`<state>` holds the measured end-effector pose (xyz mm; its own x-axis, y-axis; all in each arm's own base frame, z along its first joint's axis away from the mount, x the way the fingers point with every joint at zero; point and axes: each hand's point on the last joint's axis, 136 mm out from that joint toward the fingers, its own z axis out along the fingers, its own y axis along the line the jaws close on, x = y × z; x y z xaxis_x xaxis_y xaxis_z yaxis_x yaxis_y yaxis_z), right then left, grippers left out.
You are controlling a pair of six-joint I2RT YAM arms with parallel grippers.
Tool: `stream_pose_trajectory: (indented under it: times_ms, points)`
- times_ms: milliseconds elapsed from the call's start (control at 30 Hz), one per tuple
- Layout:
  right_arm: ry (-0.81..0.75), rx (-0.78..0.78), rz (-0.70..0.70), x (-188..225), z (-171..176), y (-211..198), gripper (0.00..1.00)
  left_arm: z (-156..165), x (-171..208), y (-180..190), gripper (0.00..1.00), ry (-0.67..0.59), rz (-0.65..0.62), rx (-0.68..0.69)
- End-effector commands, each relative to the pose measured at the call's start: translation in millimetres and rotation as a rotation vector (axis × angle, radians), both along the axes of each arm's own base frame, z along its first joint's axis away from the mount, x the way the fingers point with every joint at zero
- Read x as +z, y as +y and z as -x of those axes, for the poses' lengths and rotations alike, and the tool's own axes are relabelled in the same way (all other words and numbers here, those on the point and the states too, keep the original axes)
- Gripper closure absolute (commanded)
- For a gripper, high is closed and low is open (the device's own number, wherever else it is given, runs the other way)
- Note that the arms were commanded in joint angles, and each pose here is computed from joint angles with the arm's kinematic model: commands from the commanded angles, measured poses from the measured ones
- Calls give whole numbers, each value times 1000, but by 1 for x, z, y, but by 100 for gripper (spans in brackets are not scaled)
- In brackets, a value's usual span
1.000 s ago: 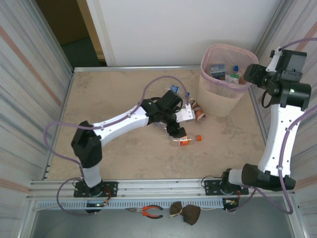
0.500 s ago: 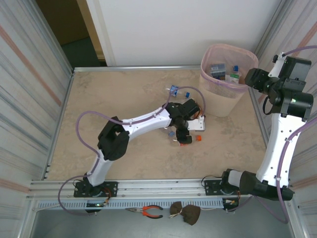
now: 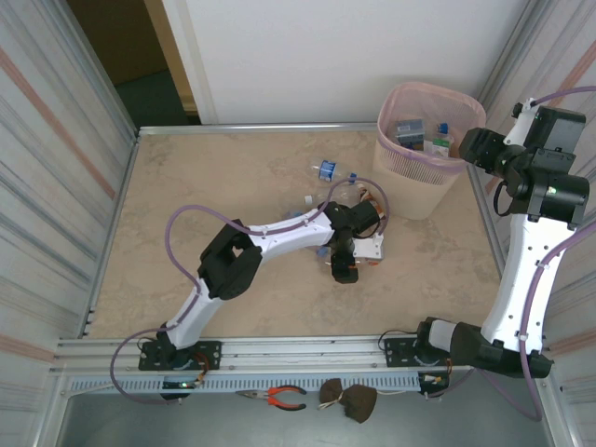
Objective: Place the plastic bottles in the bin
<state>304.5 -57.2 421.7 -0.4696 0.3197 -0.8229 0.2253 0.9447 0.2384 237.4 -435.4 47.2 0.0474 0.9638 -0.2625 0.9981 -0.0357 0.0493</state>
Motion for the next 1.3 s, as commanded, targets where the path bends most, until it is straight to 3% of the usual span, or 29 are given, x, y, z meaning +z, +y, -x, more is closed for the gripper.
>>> stream_pose_trajectory:
  times_ms: [0, 300, 800, 1067, 1267]
  points:
    - [-33, 2, -23, 6, 2, 3, 28, 8, -11, 5, 14, 25, -47, -8]
    - [-38, 3, -22, 8, 4, 4, 28, 15, -21, 2, 23, 49, -54, -9]
    - [-69, 7, -19, 17, 11, 7, 29, 14, -1, -1, 42, 24, -16, -14]
    - [-130, 46, -31, 30, 19, 17, 29, 12, 54, -12, 45, -15, 136, 2]
    - [-291, 164, -46, 52, 29, 42, 29, 7, 132, -18, 46, -23, 382, 38]
